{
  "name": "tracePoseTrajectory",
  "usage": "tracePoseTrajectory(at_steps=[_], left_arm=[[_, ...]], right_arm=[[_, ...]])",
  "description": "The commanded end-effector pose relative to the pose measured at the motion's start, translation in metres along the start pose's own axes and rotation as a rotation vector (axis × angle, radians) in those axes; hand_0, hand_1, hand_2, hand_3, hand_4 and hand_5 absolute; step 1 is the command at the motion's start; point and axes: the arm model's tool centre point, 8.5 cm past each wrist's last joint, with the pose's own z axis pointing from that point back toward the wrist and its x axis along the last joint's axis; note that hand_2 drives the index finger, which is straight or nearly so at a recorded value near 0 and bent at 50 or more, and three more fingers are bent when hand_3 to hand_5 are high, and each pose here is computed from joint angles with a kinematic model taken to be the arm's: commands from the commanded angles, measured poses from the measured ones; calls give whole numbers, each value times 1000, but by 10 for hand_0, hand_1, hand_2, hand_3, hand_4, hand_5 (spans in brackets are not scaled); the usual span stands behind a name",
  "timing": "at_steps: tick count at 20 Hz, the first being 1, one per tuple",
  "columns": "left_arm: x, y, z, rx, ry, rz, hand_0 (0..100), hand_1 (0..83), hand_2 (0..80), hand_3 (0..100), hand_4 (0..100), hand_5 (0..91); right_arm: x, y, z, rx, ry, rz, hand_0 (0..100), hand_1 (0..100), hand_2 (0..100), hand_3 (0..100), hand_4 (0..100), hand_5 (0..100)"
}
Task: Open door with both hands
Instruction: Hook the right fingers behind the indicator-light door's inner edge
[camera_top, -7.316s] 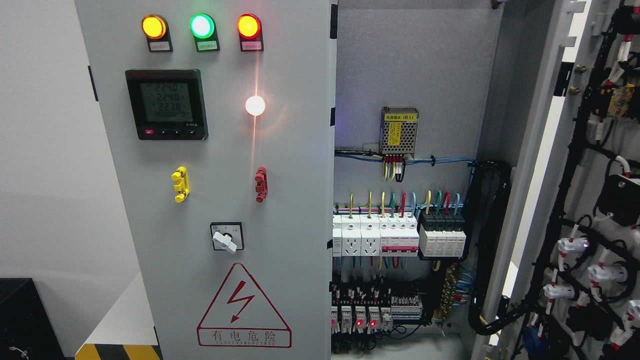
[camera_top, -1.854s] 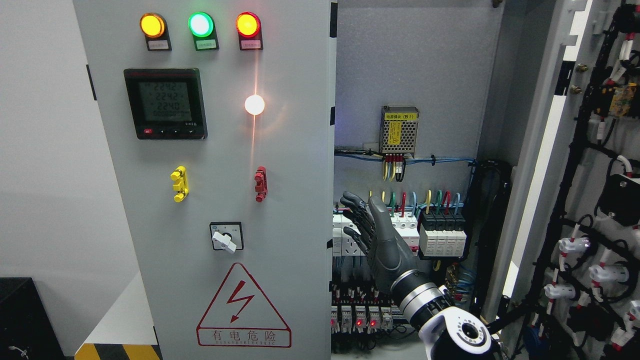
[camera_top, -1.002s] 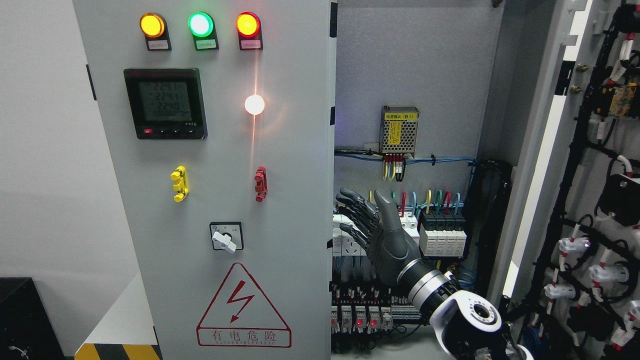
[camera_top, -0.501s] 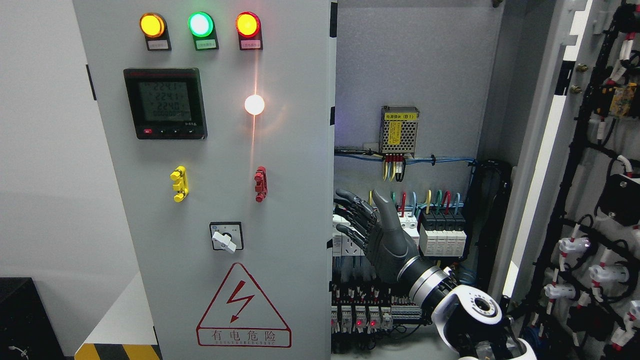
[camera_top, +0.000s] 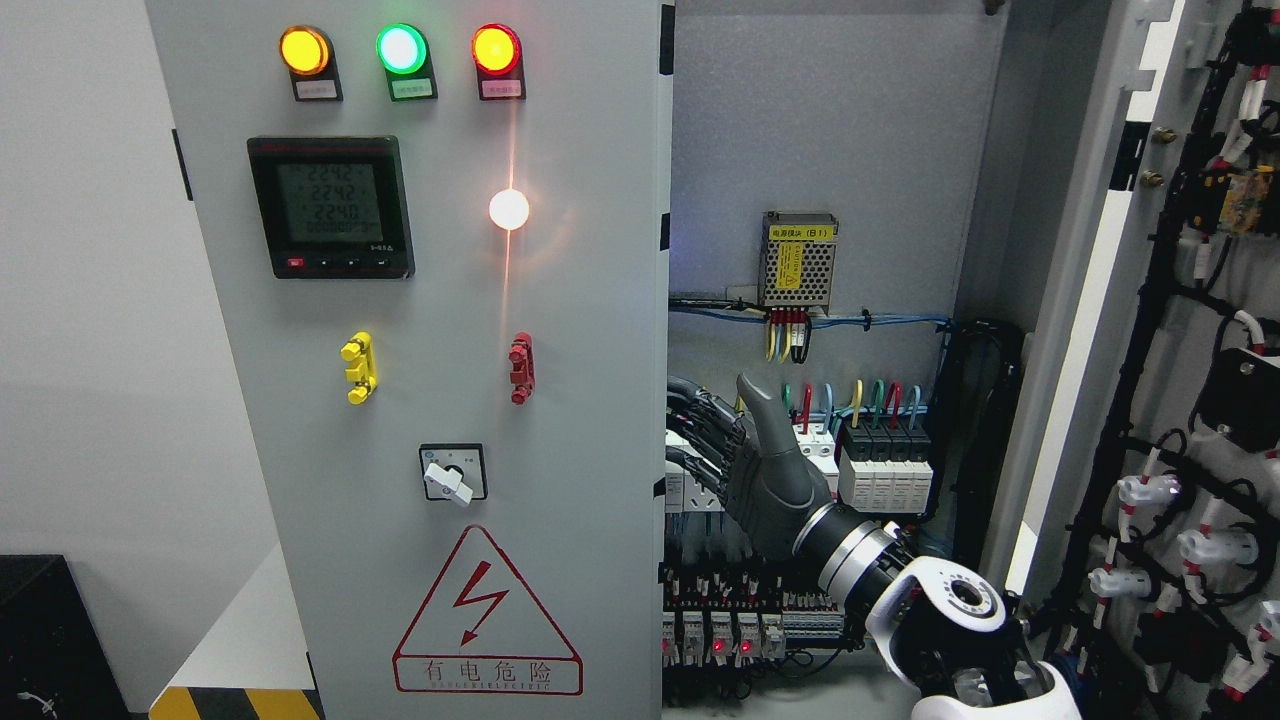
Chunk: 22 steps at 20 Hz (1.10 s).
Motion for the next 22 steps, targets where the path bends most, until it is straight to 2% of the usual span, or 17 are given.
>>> tracePoseTrajectory(at_steps=[1, 3, 6, 11, 15, 20, 22], left_arm=[[0, 1, 0, 7, 3, 33, 0, 0, 0, 0, 0, 0], [0, 1, 0, 7, 3, 33, 0, 0, 0, 0, 0, 0], [0, 1, 0, 7, 3, 31, 0, 0, 0, 0, 0, 0], [0, 1, 0, 7, 3, 33, 0, 0, 0, 0, 0, 0], [0, 1, 0, 7, 3, 33, 0, 0, 0, 0, 0, 0], [0, 1, 0, 7, 3, 31, 0, 0, 0, 0, 0, 0], [0, 1, 0, 7, 3, 31, 0, 0, 0, 0, 0, 0]], right_arm=[[0, -2, -4, 5, 6, -12, 0, 0, 0, 0, 0, 0], [-2, -4, -5, 2, 13, -18, 0, 0, 0, 0, 0, 0], [-2, -1, -6, 56, 17, -20, 0, 0, 0, 0, 0, 0], [1, -3, -9, 63, 18, -22, 0, 0, 0, 0, 0, 0], [1, -3, -7, 106, 15, -29, 0, 0, 0, 0, 0, 0], [-3, -5, -8, 108, 24, -39, 0, 0, 0, 0, 0, 0], [-4, -2, -7, 140, 26, -39, 0, 0, 0, 0, 0, 0]])
